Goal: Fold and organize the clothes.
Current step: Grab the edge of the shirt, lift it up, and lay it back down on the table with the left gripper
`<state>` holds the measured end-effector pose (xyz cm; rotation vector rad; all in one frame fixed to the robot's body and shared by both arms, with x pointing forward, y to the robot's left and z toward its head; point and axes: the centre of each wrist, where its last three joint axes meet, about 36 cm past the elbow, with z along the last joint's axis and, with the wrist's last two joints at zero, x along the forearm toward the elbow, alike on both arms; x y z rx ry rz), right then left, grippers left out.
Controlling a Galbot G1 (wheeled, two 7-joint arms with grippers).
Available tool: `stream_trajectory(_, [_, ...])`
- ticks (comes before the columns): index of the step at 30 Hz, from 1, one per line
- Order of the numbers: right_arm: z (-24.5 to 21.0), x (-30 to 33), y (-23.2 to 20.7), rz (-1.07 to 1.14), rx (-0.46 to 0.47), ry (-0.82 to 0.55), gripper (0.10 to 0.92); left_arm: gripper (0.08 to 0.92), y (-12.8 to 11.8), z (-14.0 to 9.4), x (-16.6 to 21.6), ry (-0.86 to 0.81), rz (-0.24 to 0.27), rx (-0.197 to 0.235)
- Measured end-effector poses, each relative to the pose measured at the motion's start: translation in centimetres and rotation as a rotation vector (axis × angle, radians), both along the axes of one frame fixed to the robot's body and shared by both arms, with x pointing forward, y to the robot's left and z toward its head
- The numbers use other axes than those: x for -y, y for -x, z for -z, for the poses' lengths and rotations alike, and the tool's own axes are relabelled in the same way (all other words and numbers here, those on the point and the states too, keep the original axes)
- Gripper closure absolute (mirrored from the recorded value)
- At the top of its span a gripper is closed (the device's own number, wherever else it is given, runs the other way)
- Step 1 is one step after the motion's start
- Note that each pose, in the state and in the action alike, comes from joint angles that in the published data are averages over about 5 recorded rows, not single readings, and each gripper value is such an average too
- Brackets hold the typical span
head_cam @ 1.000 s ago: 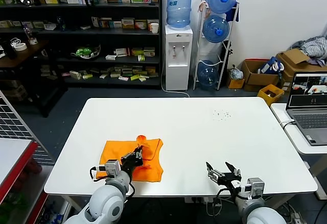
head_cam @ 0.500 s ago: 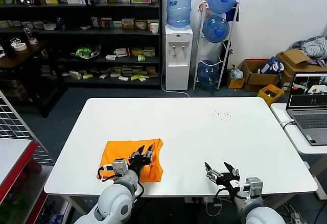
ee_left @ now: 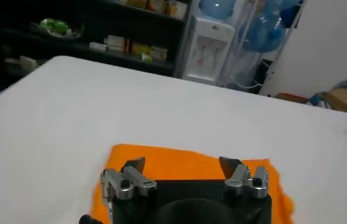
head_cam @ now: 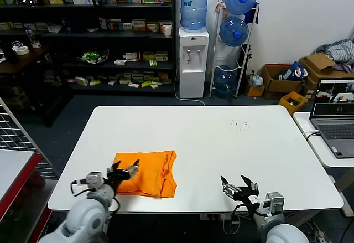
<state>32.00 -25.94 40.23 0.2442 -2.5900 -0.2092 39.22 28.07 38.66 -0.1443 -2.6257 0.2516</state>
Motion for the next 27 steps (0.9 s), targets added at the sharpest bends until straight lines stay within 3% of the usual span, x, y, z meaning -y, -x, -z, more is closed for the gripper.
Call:
stream_trajectory(5, [0.0, -0.1, 0.0, -0.001, 0.001, -0.003, 0.2, 0.177, -0.9, 0.0, -5.1, -0.023, 0.033, -0.051])
stream_trajectory(11, [0.0, 0.2, 0.2, 0.003, 0.0, 0.003, 0.2, 0.177, -1.7, -0.3, -8.4, -0.023, 0.084, -0.106])
stream_trajectory(19, [0.0, 0.2, 0.2, 0.004, 0.0, 0.001, 0.2, 0.177, -2.0, 0.2, -10.0, -0.01, 0.112, -0.161])
stream_trajectory(27, [0.1, 0.2, 0.2, 0.002, -0.004, 0.001, 0.2, 0.181, -2.5, 0.7, -10.6, -0.003, 0.112, -0.174])
